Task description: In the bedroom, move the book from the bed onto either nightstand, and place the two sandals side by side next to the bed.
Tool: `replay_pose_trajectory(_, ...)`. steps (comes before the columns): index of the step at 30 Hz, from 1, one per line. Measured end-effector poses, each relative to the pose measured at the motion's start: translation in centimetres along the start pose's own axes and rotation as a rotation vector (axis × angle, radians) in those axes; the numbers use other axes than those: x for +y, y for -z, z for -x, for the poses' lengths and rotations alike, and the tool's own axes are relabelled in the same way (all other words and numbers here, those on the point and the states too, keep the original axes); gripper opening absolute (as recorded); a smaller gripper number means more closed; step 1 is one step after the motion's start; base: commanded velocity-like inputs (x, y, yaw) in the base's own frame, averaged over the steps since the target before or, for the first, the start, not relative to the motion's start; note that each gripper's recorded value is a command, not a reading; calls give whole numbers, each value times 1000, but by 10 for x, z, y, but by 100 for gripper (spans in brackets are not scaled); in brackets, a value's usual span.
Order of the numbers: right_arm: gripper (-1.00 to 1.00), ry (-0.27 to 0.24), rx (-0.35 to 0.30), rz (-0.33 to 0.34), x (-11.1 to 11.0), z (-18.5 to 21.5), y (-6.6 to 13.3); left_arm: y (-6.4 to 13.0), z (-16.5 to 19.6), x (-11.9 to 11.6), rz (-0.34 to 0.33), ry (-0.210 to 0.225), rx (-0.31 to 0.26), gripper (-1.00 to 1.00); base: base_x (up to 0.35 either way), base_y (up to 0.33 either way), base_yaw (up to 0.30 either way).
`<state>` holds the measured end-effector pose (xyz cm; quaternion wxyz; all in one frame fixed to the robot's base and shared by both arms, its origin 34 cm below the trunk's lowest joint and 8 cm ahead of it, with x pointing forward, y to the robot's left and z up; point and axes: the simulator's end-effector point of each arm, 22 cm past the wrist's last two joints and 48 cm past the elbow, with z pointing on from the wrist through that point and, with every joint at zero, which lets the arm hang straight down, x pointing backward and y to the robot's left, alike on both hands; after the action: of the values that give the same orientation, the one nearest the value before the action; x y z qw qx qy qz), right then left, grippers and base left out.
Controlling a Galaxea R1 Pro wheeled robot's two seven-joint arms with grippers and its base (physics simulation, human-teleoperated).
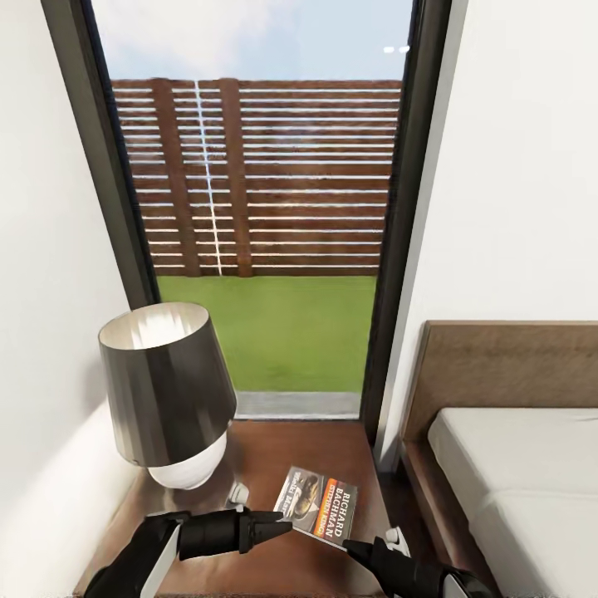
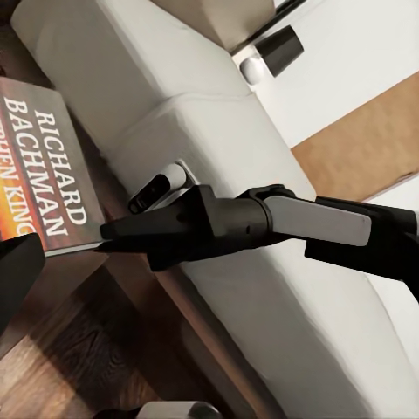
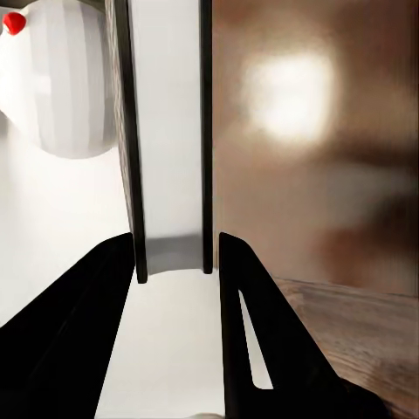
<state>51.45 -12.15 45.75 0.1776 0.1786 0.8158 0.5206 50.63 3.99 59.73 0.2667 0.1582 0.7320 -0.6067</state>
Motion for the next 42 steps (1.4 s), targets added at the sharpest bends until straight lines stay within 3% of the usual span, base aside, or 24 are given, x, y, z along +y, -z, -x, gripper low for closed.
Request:
replay_pose_trajectory(30,-100,1,1,1,-61,-21,-19,-5,-51,44,0,-1,0,100,0,0,0)
replay_pose_trajectory(42,-100,0,1,2,-61,-21,-20,-4,-51,45,1,0,0,100,0,0,0)
